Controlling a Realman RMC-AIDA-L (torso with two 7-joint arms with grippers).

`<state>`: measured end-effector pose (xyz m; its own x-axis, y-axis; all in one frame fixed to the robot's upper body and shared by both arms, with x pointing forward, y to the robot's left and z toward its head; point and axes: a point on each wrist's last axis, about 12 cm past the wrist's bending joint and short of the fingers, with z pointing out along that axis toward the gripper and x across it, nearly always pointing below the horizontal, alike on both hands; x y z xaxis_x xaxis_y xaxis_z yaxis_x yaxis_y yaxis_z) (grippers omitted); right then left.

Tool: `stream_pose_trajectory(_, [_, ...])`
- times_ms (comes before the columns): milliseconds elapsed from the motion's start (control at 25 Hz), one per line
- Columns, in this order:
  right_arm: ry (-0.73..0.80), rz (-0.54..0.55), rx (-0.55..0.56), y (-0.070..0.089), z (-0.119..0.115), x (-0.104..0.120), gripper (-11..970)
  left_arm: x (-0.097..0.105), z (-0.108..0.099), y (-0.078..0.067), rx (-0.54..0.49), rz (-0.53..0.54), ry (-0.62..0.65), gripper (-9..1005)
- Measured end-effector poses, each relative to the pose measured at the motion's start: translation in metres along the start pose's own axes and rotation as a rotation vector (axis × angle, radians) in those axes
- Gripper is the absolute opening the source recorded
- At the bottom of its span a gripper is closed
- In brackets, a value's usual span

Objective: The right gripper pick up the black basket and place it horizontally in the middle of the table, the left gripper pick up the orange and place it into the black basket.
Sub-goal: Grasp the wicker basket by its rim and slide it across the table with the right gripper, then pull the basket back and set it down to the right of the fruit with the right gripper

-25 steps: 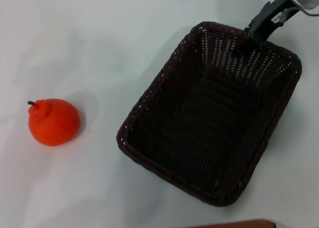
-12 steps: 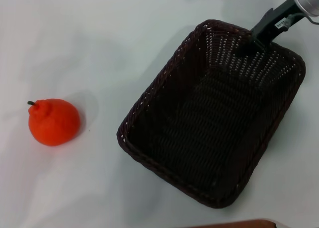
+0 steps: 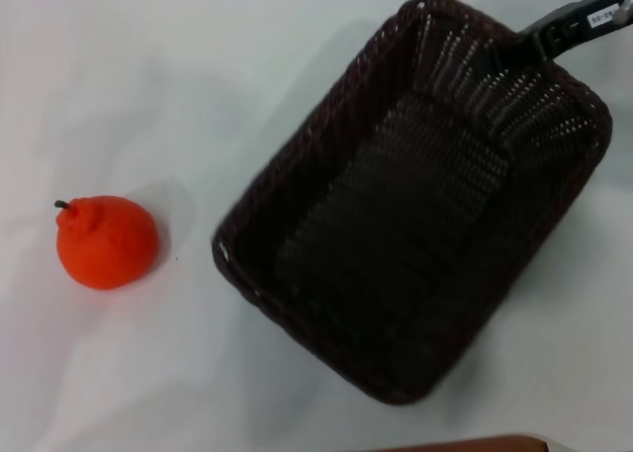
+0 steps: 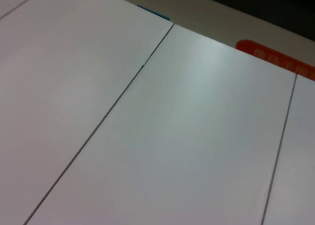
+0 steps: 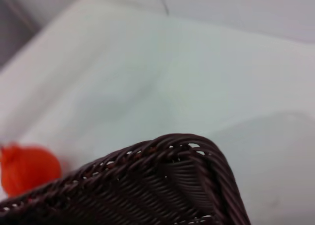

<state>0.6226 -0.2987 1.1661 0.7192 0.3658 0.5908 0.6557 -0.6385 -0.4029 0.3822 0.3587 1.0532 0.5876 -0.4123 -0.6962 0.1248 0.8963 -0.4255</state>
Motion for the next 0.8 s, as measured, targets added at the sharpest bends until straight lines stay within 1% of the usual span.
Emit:
stream_pose_trajectory(160, [0.118, 0.171, 0.004, 0.012, -0.005, -0.011, 163, 0.002, 0.003, 0.001, -0.004, -0.001, 0.01, 690])
stream_pose_trajectory(280, [0.187, 0.29, 0.002, 0.018, -0.004, -0.02, 164, 0.003, 0.004, 0.002, -0.005, -0.001, 0.018, 691])
stream_pose_trajectory(480, [0.245, 0.465, -0.036, 0.028, 0.002, -0.033, 163, 0.006, 0.009, 0.002, 0.01, -0.004, 0.036, 691])
stream_pose_trajectory(640, [0.246, 0.534, -0.031, 0.026, 0.014, -0.039, 163, 0.006, 0.012, 0.003, 0.019, 0.004, 0.036, 690])
stream_pose_trajectory(800, [0.248, 0.577, -0.013, 0.019, 0.032, -0.042, 163, 0.008, 0.015, 0.004, 0.014, 0.005, 0.045, 690])
